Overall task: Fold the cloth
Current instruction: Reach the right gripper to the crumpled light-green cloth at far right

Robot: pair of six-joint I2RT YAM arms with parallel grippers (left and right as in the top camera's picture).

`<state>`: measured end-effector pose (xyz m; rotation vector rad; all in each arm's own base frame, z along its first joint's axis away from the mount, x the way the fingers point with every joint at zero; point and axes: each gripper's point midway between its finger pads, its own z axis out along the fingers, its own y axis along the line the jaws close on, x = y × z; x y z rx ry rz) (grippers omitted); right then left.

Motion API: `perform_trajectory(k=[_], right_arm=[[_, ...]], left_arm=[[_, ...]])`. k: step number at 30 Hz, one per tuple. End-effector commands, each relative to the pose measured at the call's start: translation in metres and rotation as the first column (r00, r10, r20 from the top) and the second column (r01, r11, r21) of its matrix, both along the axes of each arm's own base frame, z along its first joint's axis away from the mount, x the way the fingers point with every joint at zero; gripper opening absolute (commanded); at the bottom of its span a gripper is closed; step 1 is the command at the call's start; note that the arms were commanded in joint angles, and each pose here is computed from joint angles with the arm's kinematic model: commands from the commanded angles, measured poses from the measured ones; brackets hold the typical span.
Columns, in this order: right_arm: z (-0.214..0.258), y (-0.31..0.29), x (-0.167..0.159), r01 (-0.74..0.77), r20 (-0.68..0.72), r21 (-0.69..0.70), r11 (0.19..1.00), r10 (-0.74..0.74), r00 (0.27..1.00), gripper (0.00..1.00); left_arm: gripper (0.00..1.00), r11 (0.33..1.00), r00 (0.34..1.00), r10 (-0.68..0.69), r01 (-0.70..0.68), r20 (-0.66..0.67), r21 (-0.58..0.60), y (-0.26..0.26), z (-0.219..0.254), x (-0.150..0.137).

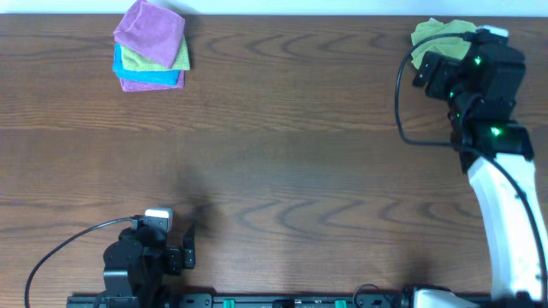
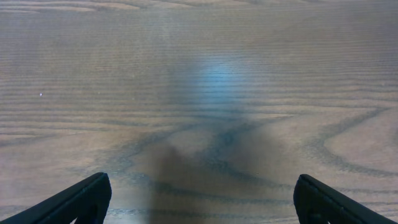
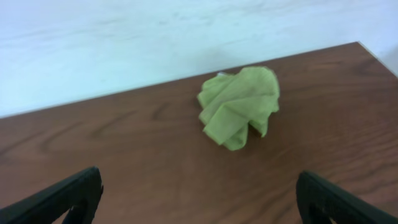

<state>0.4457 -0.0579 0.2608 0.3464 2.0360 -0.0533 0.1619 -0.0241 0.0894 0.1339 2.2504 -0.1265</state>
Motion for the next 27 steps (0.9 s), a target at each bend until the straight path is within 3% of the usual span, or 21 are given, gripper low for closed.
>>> perform_trajectory(k=[1, 10, 14, 21, 27], right_arm=[[-0.009, -0.033, 0.015, 0.116, 0.004, 0.015, 0.993, -0.117, 0.993, 0.99], [-0.057, -0.078, 0.062, 0.185, 0.025, 0.017, 0.983, -0.185, 0.982, 0.99], [-0.068, -0.093, 0.067, 0.236, 0.03, -0.041, 0.971, -0.235, 0.972, 0.99], [-0.1, -0.092, 0.098, 0.184, 0.071, -0.009, 0.983, -0.183, 0.98, 0.99], [-0.12, -0.099, 0.127, 0.194, -0.001, 0.013, 0.981, -0.194, 0.981, 0.99]], left_arm=[[0.95, 1.0, 1.0, -0.01, 0.011, -0.019, 0.028, 0.002, -0.006, -0.003], [0.95, 1.0, 1.0, -0.01, 0.011, -0.019, 0.028, 0.002, -0.006, -0.003], [0.95, 1.0, 1.0, -0.01, 0.011, -0.019, 0.028, 0.002, -0.006, -0.003], [0.95, 1.0, 1.0, -0.011, 0.011, -0.019, 0.028, 0.001, -0.006, -0.003], [0.95, 1.0, 1.0, -0.01, 0.011, -0.019, 0.028, 0.002, -0.006, -0.003]])
